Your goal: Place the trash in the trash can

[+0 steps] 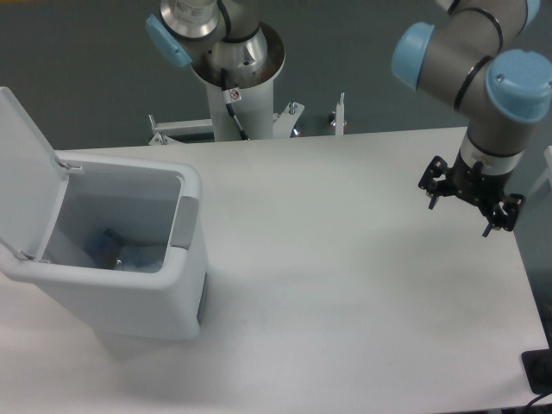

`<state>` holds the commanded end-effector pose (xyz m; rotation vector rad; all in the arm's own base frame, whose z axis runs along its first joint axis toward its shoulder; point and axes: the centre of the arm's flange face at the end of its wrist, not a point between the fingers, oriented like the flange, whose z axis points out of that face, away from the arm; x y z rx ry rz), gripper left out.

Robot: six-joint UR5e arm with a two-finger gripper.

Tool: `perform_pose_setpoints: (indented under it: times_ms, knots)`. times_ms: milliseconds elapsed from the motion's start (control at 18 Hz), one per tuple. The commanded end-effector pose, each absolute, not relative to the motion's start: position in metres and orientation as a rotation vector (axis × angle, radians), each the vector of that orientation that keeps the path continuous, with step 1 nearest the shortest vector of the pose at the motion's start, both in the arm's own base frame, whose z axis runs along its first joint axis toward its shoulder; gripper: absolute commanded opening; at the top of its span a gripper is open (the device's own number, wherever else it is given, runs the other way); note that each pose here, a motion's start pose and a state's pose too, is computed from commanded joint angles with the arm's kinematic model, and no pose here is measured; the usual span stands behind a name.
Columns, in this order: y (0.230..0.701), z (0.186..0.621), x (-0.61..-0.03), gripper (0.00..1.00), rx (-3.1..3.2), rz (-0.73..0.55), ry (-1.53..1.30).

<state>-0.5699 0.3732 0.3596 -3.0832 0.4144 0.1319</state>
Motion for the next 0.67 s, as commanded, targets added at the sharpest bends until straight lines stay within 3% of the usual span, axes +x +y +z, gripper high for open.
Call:
perform_pose_setpoints:
  times_ms: [667]
  knots:
    - [0.3758, 0.3523, -0.569, 1.0, -3.09, 0.117, 0.403]
